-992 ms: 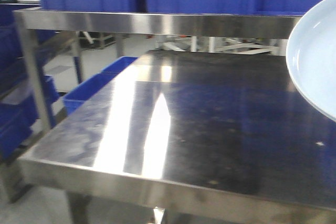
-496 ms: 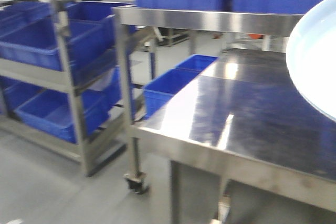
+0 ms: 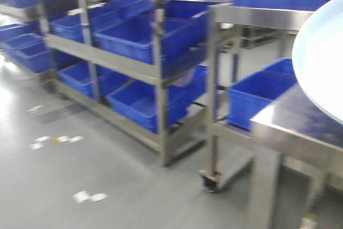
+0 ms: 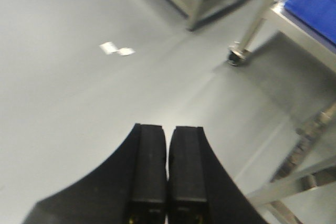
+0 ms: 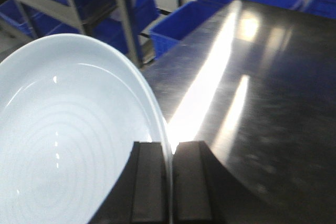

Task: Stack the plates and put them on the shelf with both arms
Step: 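Drive the base to the blue-bin shelf carrying the plates in the right gripper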

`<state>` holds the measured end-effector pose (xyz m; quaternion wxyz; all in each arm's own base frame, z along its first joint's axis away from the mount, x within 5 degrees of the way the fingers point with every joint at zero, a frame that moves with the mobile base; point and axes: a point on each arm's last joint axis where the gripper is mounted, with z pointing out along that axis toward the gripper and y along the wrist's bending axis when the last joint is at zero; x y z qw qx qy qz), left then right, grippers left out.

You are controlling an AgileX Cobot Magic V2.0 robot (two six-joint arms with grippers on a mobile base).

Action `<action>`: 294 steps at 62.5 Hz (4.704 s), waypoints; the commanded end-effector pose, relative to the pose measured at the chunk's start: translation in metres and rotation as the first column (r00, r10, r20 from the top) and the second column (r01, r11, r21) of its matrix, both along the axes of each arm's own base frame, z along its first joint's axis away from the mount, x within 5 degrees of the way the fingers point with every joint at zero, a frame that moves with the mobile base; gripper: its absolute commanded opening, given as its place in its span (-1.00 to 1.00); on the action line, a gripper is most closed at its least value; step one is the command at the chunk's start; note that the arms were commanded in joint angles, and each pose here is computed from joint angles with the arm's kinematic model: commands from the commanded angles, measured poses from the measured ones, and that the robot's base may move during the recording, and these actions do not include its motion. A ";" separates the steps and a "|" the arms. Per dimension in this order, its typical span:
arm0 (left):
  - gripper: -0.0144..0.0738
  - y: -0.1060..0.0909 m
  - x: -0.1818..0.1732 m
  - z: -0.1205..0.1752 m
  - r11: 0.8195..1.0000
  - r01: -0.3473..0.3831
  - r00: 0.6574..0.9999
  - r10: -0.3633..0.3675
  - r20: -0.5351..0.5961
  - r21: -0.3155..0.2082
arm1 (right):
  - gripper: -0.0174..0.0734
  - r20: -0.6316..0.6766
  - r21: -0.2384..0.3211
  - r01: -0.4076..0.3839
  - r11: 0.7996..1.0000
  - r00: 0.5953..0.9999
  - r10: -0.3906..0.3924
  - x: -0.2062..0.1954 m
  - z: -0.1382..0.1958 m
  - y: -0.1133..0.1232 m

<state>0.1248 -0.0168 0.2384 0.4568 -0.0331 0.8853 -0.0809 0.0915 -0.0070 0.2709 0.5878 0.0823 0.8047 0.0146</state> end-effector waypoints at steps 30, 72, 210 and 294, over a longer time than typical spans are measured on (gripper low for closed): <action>-0.45 -0.001 0.005 0.016 1.000 -0.005 0.995 0.007 0.103 -0.022 | -0.56 0.135 -0.019 -0.001 1.000 0.991 0.003 0.003 0.020 0.000; -0.45 -0.001 0.005 0.016 1.000 -0.005 0.995 0.007 0.103 -0.022 | -0.56 0.135 -0.019 -0.001 1.000 0.991 0.003 0.003 0.020 0.000; -0.45 -0.001 0.005 0.016 1.000 -0.005 0.995 0.007 0.103 -0.022 | -0.56 0.135 -0.019 -0.001 1.000 0.991 0.003 0.003 0.020 0.000; -0.45 -0.001 0.005 0.016 1.000 -0.005 0.995 0.007 0.103 -0.022 | -0.56 0.133 -0.019 -0.001 1.000 0.991 0.003 0.003 0.020 0.000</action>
